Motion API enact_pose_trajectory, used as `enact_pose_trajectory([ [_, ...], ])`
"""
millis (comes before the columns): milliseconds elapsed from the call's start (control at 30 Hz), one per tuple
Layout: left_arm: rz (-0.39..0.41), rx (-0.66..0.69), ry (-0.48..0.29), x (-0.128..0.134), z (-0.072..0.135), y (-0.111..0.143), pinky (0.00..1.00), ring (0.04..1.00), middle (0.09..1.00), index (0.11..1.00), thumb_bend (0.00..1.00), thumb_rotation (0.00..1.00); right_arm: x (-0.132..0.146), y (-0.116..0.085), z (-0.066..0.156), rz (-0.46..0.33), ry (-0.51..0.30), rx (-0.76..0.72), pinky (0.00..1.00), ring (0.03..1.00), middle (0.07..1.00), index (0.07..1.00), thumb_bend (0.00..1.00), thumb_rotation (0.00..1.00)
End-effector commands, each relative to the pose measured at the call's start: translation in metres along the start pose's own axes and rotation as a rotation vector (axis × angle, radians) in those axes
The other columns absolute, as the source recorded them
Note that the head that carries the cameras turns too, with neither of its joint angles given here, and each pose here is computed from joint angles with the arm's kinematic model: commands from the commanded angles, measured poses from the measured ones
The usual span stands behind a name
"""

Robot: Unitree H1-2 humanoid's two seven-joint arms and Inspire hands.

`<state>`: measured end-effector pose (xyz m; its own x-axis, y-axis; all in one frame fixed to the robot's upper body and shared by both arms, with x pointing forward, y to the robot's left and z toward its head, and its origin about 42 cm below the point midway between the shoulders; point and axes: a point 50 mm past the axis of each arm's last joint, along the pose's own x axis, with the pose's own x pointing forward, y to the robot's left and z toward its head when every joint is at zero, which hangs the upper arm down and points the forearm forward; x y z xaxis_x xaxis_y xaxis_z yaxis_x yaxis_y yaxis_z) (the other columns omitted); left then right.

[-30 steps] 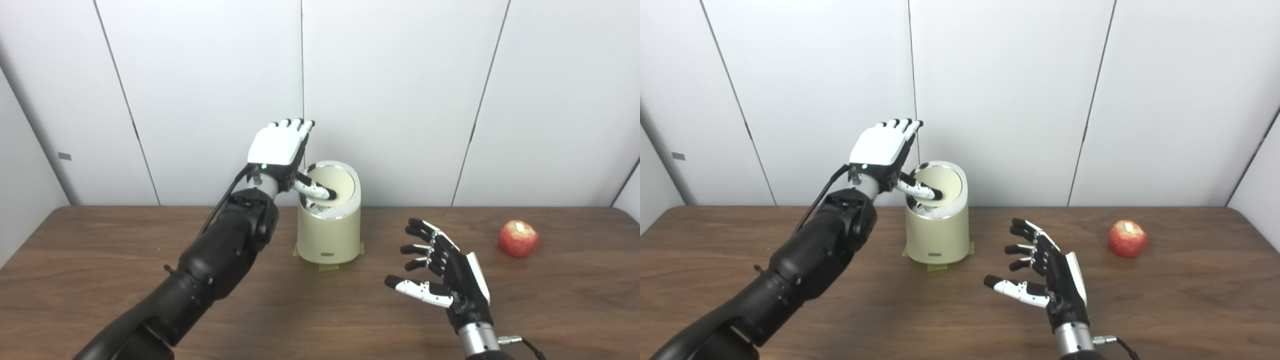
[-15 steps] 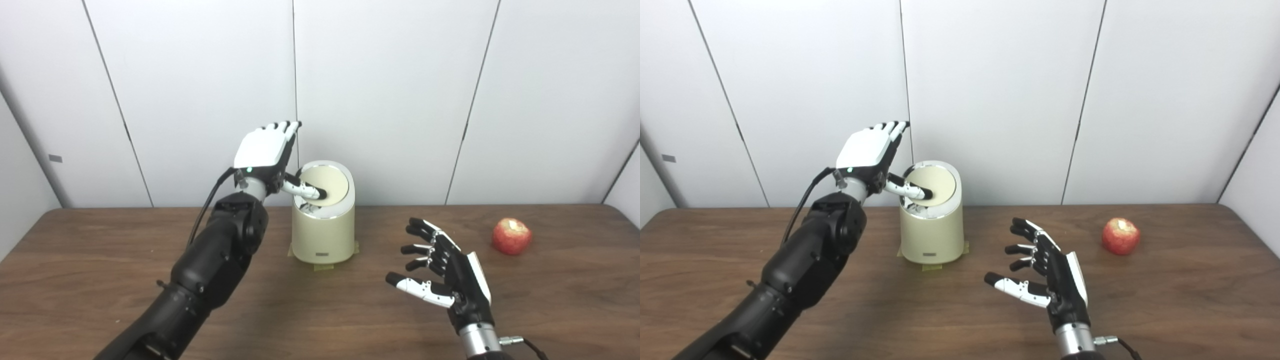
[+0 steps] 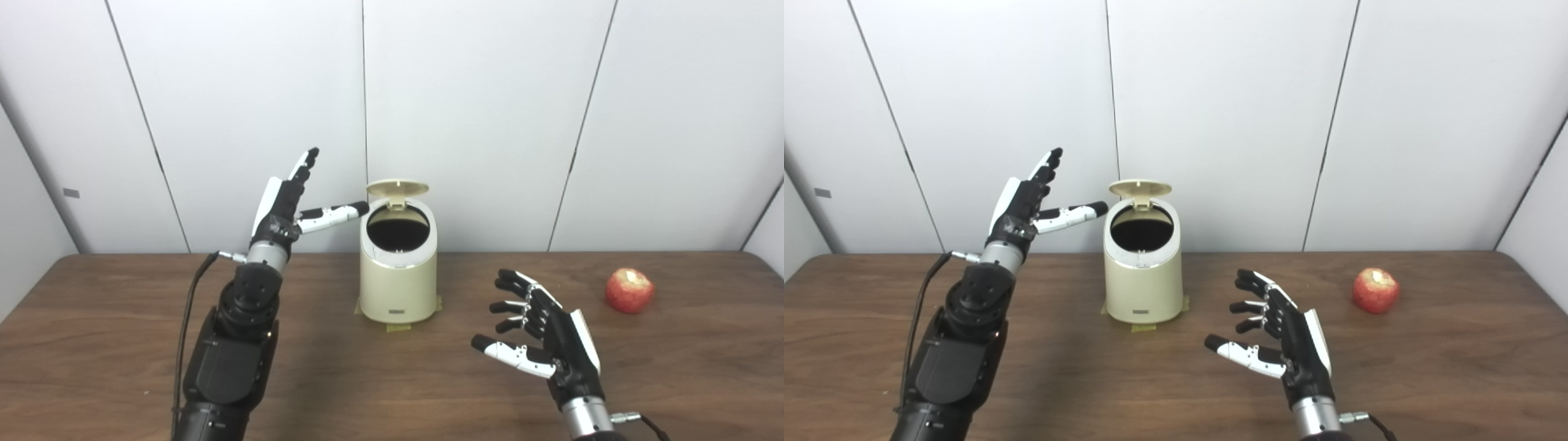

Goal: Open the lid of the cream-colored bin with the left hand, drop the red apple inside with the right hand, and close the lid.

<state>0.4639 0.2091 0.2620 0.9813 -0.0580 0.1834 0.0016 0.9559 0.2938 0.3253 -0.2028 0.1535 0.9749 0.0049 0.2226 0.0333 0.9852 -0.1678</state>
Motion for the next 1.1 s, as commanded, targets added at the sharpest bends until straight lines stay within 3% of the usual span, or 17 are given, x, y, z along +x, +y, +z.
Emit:
enact_pose_trajectory([
  [0,0.001,-0.072,-0.04,-0.009,0.01,0.004,0.98,1.0,1.0,1.0,0.87,0.24,0.012,-0.002,0.017,-0.003,-0.079,0.003,0.49,0.649,0.789,0.774,0.62,0.17],
  [100,0.007,-0.076,-0.027,-0.033,-0.006,0.005,0.87,0.957,0.983,1.0,0.86,0.2,0.012,-0.003,0.017,-0.003,-0.081,0.009,0.5,0.66,0.79,0.782,0.62,0.16],
  [233,-0.003,-0.051,-0.04,-0.06,-0.025,0.007,0.9,0.912,0.933,0.965,0.89,0.23,0.011,-0.005,0.017,-0.011,-0.082,0.003,0.51,0.665,0.791,0.787,0.62,0.14],
  [433,0.029,-0.134,-0.043,-0.101,-0.047,0.007,0.8,0.811,0.864,0.86,0.85,0.17,0.012,-0.011,0.015,-0.018,-0.081,-0.003,0.49,0.667,0.798,0.788,0.65,0.11],
  [667,-0.009,-0.151,-0.049,-0.131,-0.073,0.004,0.72,0.793,0.837,0.866,0.86,0.18,0.013,-0.022,0.015,-0.025,-0.069,-0.038,0.51,0.689,0.81,0.815,0.7,0.12],
  [933,-0.001,-0.141,-0.053,-0.14,-0.084,0.012,0.67,0.764,0.825,0.85,0.81,0.18,0.039,-0.067,0.048,0.021,-0.056,-0.327,0.5,0.637,0.806,0.825,0.79,0.21],
  [1067,0.008,-0.142,-0.044,-0.141,-0.086,0.018,0.69,0.772,0.829,0.851,0.8,0.15,0.054,-0.098,0.065,0.007,0.007,-0.496,0.53,0.655,0.804,0.838,0.81,0.25],
])
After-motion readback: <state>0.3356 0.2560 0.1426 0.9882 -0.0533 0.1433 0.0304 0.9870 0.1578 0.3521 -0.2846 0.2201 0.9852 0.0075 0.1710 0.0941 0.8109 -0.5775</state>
